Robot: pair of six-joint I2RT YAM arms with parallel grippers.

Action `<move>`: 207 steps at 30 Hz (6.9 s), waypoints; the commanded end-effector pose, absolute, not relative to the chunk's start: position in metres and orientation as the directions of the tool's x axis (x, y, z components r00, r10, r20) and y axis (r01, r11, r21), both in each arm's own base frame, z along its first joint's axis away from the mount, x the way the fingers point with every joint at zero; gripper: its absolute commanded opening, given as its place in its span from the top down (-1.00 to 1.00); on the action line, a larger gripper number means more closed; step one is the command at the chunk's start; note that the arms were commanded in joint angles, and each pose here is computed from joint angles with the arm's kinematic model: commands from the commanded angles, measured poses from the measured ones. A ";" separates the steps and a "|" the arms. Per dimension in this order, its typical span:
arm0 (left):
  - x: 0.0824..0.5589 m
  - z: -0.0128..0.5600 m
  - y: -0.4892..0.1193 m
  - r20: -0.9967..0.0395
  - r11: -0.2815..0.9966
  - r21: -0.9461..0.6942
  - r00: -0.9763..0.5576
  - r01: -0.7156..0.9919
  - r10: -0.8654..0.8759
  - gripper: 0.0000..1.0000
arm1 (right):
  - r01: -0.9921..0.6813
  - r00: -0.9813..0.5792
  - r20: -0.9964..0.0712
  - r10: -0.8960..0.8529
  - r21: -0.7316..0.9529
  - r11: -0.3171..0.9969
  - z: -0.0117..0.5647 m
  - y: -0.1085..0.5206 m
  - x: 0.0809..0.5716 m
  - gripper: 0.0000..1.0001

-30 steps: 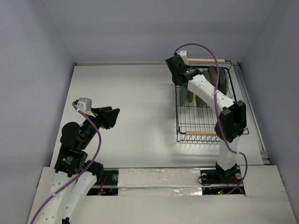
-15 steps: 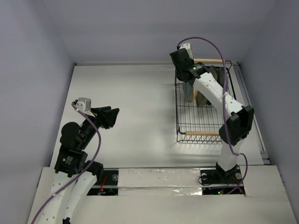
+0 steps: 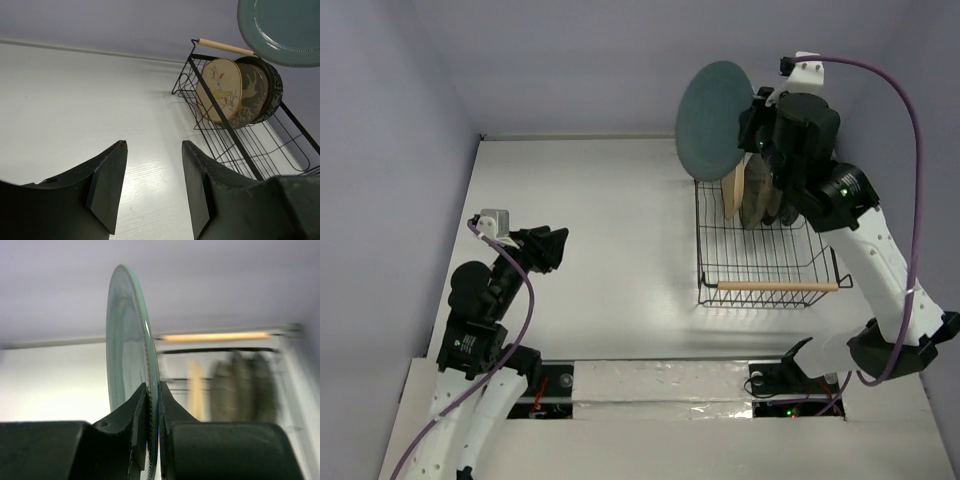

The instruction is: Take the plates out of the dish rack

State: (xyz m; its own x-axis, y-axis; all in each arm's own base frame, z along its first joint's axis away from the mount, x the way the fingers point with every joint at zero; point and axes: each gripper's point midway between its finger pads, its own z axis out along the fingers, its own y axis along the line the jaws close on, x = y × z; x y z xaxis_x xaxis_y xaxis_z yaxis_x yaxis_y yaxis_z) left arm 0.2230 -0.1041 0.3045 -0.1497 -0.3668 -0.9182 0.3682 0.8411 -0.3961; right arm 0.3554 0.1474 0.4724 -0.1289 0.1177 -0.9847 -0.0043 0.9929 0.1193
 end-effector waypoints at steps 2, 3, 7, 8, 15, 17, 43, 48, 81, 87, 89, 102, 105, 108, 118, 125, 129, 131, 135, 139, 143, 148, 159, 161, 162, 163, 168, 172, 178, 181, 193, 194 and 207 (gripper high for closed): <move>0.221 0.334 -0.091 -0.914 0.852 -0.395 -0.054 0.343 -0.402 0.12 | -0.369 -0.172 -0.872 0.457 0.488 0.791 0.482 0.267 0.381 1.00; 0.220 0.335 -0.090 -0.913 0.852 -0.396 -0.049 0.342 -0.405 0.12 | -0.432 -0.224 -0.852 0.473 0.522 0.736 0.477 0.290 0.377 1.00; 0.220 0.335 -0.086 -0.914 0.859 -0.394 -0.037 0.326 -0.405 0.12 | -0.465 -0.341 -0.752 0.564 0.656 0.594 0.457 0.350 0.395 1.00; 0.220 0.335 -0.086 -0.914 0.859 -0.394 -0.039 0.325 -0.405 0.12 | -0.453 -0.364 -0.740 0.566 0.671 0.586 0.439 0.365 0.410 1.00; 0.220 0.334 -0.087 -0.913 0.857 -0.395 -0.043 0.330 -0.405 0.12 | -0.435 -0.488 -0.682 0.545 0.731 0.526 0.371 0.441 0.443 1.00; 0.220 0.333 -0.088 -0.914 0.856 -0.394 -0.048 0.335 -0.402 0.11 | -0.423 -0.501 -0.676 0.540 0.736 0.529 0.361 0.450 0.452 1.00; 0.218 0.332 -0.091 -0.915 0.849 -0.393 -0.056 0.352 -0.400 0.11 | -0.167 -0.733 -0.567 0.375 0.685 0.710 0.123 0.448 0.421 -0.08; 0.218 0.332 -0.092 -0.915 0.848 -0.393 -0.055 0.356 -0.401 0.11 | -0.167 -0.763 -0.560 0.324 0.654 0.738 0.107 0.444 0.413 -0.34; 0.216 0.331 -0.093 -0.916 0.845 -0.391 -0.059 0.365 -0.398 0.11 | 0.205 -0.510 -0.855 -0.094 -0.227 0.952 0.294 0.108 0.415 -0.57; 0.215 0.331 -0.093 -0.916 0.845 -0.390 -0.059 0.367 -0.398 0.11 | 0.225 -0.594 -0.791 -0.146 -0.337 0.914 0.257 0.097 0.448 -0.39; 0.215 0.332 -0.094 -0.916 0.844 -0.388 -0.055 0.371 -0.397 0.11 | 0.247 -0.609 -0.778 -0.157 -0.373 0.894 0.256 0.090 0.454 -0.32; 0.212 0.335 -0.093 -0.916 0.843 -0.386 -0.046 0.375 -0.399 0.11 | 0.263 -0.681 -0.692 -0.240 -0.537 0.801 0.218 0.080 0.481 0.29; 0.212 0.334 -0.093 -0.916 0.843 -0.387 -0.048 0.374 -0.399 0.11 | 0.288 -0.678 -0.694 -0.242 -0.554 0.781 0.221 0.076 0.482 0.51; 0.213 0.335 -0.093 -0.916 0.843 -0.386 -0.044 0.376 -0.400 0.11 | 0.307 -0.664 -0.705 -0.250 -0.562 0.768 0.233 0.073 0.482 0.67; 0.213 0.335 -0.093 -0.915 0.841 -0.387 -0.045 0.377 -0.401 0.11 | 0.368 -0.607 -0.745 -0.277 -0.572 0.733 0.272 0.066 0.477 1.00; 0.213 0.335 -0.094 -0.915 0.841 -0.387 -0.045 0.377 -0.401 0.11 | 0.425 -0.509 -0.818 -0.267 -0.509 0.748 0.329 0.062 0.457 1.00; 0.213 0.334 -0.093 -0.915 0.842 -0.388 -0.046 0.375 -0.401 0.10 | 0.446 -0.457 -0.857 -0.240 -0.454 0.772 0.358 0.060 0.443 1.00; 0.213 0.335 -0.094 -0.915 0.842 -0.387 -0.047 0.376 -0.400 0.10 | 0.453 -0.430 -0.875 -0.220 -0.420 0.786 0.370 0.061 0.435 1.00; 0.213 0.335 -0.094 -0.915 0.842 -0.387 -0.047 0.376 -0.400 0.10 | 0.489 -0.341 -0.928 -0.148 -0.309 0.816 0.404 0.054 0.411 1.00; 0.214 0.334 -0.093 -0.915 0.842 -0.388 -0.047 0.375 -0.400 0.10 | 0.425 -0.184 -0.983 -0.024 -0.102 0.899 0.448 0.064 0.383 1.00; 0.215 0.334 -0.094 -0.915 0.842 -0.389 -0.049 0.374 -0.401 0.10 | 0.071 -0.054 -0.972 0.231 0.227 0.971 0.471 0.135 0.383 1.00; 0.216 0.333 -0.094 -0.915 0.843 -0.391 -0.054 0.370 -0.400 0.10 | -0.263 -0.163 -0.875 0.456 0.483 0.835 0.444 0.227 0.390 1.00; 0.218 0.331 -0.093 -0.916 0.847 -0.390 -0.058 0.362 -0.397 0.10 | -0.406 -0.518 -0.602 0.608 0.799 0.444 0.373 0.398 0.408 1.00; 0.218 0.330 -0.093 -0.915 0.846 -0.392 -0.060 0.363 -0.398 0.10 | -0.367 -0.566 -0.571 0.595 0.820 0.439 0.343 0.418 0.416 1.00; 0.218 0.330 -0.093 -0.915 0.846 -0.392 -0.060 0.363 -0.398 0.10 | -0.355 -0.571 -0.563 0.597 0.825 0.439 0.337 0.423 0.422 1.00; 0.218 0.331 -0.093 -0.915 0.845 -0.391 -0.059 0.364 -0.398 0.10 | -0.349 -0.586 -0.558 0.588 0.828 0.439 0.329 0.432 0.420 1.00; 0.218 0.330 -0.094 -0.916 0.844 -0.391 -0.064 0.366 -0.397 0.10 | -0.282 -0.634 -0.512 0.579 0.851 0.444 0.276 0.454 0.430 1.00; 0.217 0.330 -0.094 -0.916 0.842 -0.390 -0.063 0.371 -0.397 0.10 | -0.228 -0.660 -0.472 0.585 0.867 0.443 0.243 0.459 0.434 1.00; 0.218 0.330 -0.095 -0.916 0.841 -0.390 -0.065 0.373 -0.396 0.10 | -0.153 -0.699 -0.415 0.582 0.882 0.446 0.198 0.467 0.439 1.00; 0.218 0.330 -0.095 -0.916 0.841 -0.390 -0.065 0.373 -0.396 0.10 | -0.134 -0.715 -0.404 0.570 0.880 0.456 0.182 0.470 0.438 0.97; 0.218 0.330 -0.096 -0.916 0.839 -0.391 -0.068 0.378 -0.396 0.10 | -0.120 -0.756 -0.439 0.486 0.822 0.556 0.138 0.469 0.427 -0.06; 0.218 0.330 -0.096 -0.915 0.839 -0.391 -0.067 0.379 -0.397 0.10 | -0.110 -0.762 -0.445 0.471 0.805 0.583 0.131 0.465 0.425 -0.16; 0.216 0.332 -0.095 -0.914 0.839 -0.391 -0.057 0.379 -0.401 0.10 | -0.148 -0.662 -0.718 0.215 0.406 0.902 0.121 0.414 0.430 -0.89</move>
State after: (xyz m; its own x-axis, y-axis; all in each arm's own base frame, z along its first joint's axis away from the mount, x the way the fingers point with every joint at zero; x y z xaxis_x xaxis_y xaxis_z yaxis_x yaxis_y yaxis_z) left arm 0.2178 -0.0945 0.3101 -0.1149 -0.3826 -0.9168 0.3481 0.8489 -0.3979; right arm 0.4213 0.4380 0.0796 -0.7494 0.2812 -0.5995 -0.1238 0.8299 0.5440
